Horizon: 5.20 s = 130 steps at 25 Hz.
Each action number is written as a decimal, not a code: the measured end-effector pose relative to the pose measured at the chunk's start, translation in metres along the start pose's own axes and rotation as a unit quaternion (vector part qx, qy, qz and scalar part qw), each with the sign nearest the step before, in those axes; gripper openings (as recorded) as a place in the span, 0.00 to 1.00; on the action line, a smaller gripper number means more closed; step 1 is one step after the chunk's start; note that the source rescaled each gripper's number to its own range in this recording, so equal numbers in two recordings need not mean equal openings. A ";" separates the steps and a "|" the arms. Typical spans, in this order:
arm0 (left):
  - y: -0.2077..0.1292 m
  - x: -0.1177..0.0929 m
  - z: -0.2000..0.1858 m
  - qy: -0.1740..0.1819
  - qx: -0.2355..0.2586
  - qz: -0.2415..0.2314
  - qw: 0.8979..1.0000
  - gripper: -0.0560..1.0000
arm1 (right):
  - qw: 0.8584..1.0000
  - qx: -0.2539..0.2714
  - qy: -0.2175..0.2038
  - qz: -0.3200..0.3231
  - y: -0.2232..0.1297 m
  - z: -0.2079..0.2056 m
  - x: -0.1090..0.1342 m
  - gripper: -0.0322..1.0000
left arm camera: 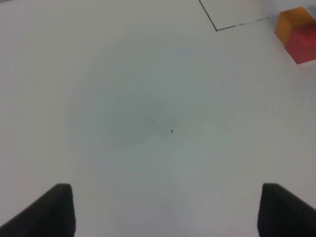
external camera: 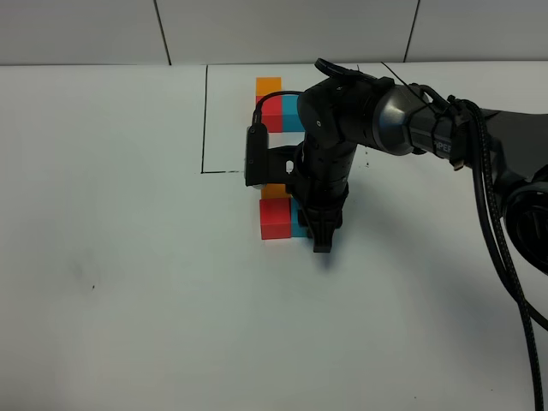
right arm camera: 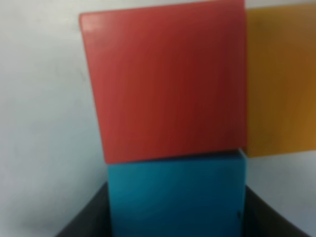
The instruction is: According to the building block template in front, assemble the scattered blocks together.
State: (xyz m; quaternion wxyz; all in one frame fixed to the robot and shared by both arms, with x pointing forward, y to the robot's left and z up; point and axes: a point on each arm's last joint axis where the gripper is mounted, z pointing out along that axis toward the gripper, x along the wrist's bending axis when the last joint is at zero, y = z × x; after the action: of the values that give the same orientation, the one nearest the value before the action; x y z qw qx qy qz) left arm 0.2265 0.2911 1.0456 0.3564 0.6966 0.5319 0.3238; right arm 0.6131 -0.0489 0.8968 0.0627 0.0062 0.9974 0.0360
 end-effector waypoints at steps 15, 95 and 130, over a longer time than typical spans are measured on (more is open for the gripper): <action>0.000 0.000 0.000 0.000 0.000 0.000 1.000 0.88 | 1.000 -0.003 0.001 -0.019 0.000 0.000 0.000 0.04; 0.000 0.000 0.000 0.000 0.000 0.000 1.000 0.88 | 0.705 -0.156 -0.245 0.647 -0.247 -0.245 0.199 0.76; 0.000 0.000 0.000 0.000 0.000 0.000 1.000 0.88 | 0.664 -0.304 -0.343 0.591 -0.239 -0.219 0.352 0.75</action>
State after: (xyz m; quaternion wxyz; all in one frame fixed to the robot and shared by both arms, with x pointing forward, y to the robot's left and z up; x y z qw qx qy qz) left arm 0.2267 0.2911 1.0456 0.3563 0.6965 0.5323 0.3234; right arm 0.2342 -0.2966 1.0523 0.3640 0.5867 0.6261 0.3623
